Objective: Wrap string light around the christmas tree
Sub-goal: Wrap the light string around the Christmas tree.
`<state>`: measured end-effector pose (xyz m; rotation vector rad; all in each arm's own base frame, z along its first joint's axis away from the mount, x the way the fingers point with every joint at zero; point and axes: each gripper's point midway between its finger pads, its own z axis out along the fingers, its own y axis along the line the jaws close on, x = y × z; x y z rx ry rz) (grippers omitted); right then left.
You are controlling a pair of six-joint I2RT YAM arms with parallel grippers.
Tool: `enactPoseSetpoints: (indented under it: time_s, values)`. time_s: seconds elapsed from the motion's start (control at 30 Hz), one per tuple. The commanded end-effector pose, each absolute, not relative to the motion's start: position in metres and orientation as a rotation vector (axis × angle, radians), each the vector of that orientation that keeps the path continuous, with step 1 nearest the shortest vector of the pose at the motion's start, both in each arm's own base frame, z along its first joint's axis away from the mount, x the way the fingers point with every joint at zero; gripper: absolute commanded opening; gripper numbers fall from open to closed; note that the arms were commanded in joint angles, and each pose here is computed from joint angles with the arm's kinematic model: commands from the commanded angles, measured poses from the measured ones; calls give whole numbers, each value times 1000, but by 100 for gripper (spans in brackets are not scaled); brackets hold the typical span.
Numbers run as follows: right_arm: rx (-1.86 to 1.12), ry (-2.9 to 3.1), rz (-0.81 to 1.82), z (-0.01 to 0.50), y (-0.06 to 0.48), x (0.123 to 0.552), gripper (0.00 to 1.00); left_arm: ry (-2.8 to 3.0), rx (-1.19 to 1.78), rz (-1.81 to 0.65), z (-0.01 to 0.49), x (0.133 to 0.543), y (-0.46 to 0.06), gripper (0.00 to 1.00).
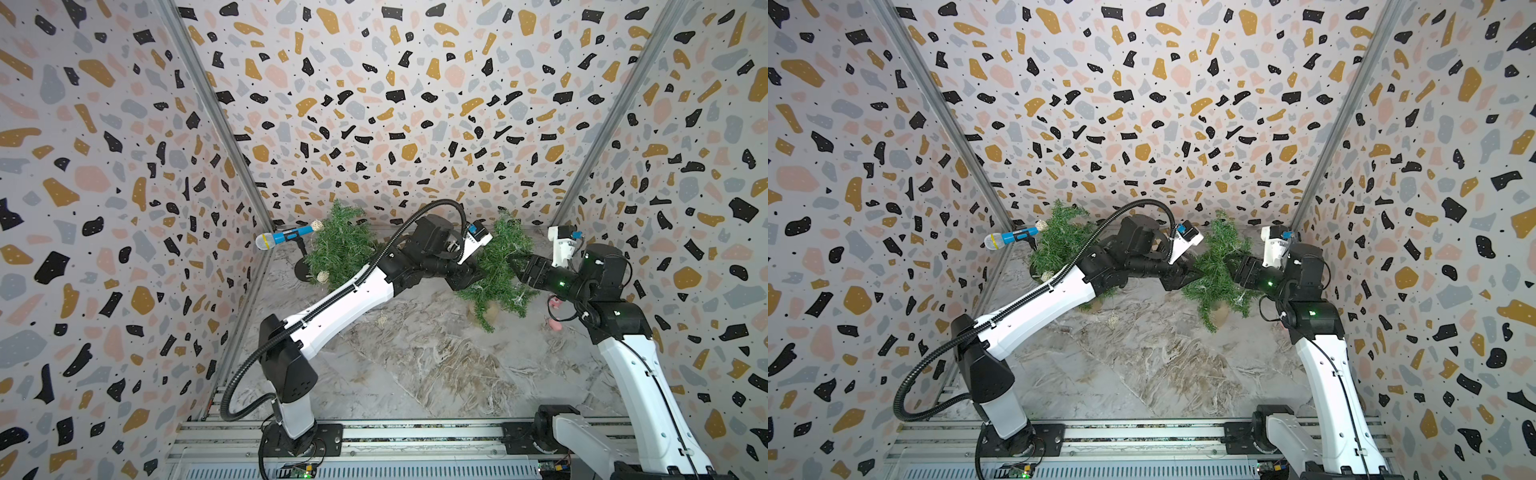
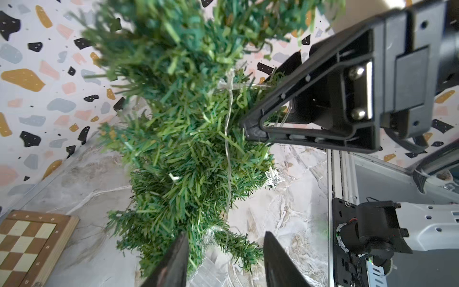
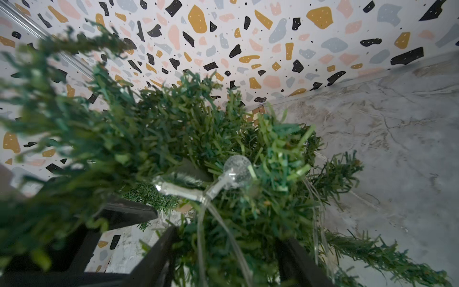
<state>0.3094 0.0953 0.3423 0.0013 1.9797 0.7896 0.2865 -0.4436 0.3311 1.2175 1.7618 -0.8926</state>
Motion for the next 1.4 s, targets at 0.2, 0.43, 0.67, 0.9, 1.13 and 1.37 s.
enactPoseSetpoints:
  time_s: [0.2,0.43,0.67,0.9,1.13,1.37]
  values:
    - [-27,1911,798,360,97,305,56,1680,1268,-1013,329,275,-482,47]
    - [-20,1899,810,362,98,306,55,1726,1232,-1020,310,285,-510,32]
    - [16,1932,782,349,93,311,54,1702,1234,-920,331,286,-490,1]
    - [75,1958,721,338,82,317,52,1695,1168,-878,371,293,-455,0]
    - [35,1913,740,353,85,314,62,1636,1170,-984,413,274,-445,0]
    - [38,1889,681,358,76,314,71,1558,1269,-1144,436,233,-447,0]
